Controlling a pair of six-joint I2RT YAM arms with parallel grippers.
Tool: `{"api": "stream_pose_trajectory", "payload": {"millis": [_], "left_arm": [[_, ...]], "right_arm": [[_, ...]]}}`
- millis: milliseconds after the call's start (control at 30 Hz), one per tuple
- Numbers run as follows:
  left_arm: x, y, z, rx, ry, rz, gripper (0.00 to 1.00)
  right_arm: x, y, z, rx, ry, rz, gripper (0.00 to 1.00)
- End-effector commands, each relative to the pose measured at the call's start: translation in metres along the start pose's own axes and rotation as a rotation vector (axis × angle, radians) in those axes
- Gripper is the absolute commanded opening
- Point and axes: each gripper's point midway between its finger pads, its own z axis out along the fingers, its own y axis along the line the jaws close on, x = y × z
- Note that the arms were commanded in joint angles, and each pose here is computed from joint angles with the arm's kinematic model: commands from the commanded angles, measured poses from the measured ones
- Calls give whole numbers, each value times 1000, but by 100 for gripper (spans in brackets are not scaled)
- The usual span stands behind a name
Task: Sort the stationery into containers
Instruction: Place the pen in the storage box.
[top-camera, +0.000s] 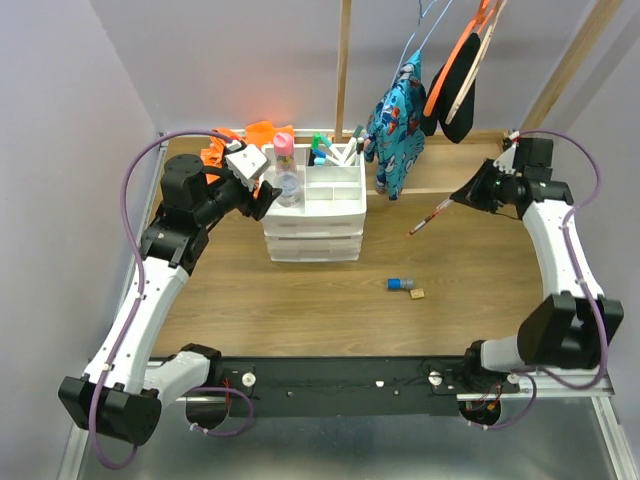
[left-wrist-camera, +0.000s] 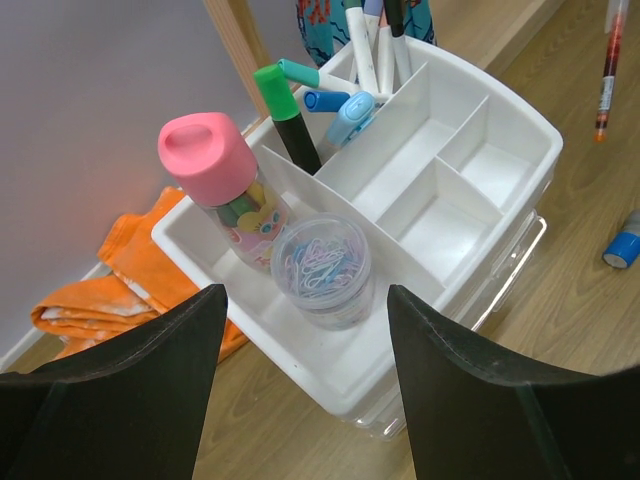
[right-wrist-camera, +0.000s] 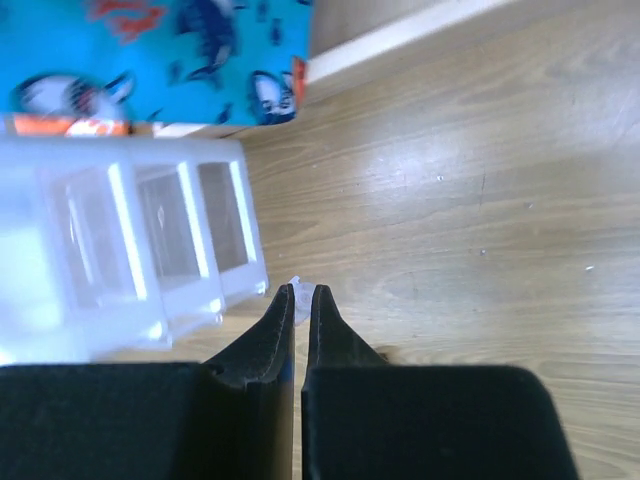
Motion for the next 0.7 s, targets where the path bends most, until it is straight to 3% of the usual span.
{"api": "stream_pose_trajectory", "payload": {"millis": [0, 300, 500, 667], "left_arm": [[-13, -11, -6, 39, -49, 12, 74], [-26, -6, -6, 26, -67, 40, 74], [-27, -4, -8, 18, -65, 50, 74], [-26, -2, -10, 3, -50, 69, 74]], "right_arm": [[1, 24, -50, -95, -93, -255, 1], [6, 118, -179, -412, -366, -747, 1], [-7, 153, -207, -525, -460, -834, 1], [-52, 185, -211, -578, -548, -828, 1]]}}
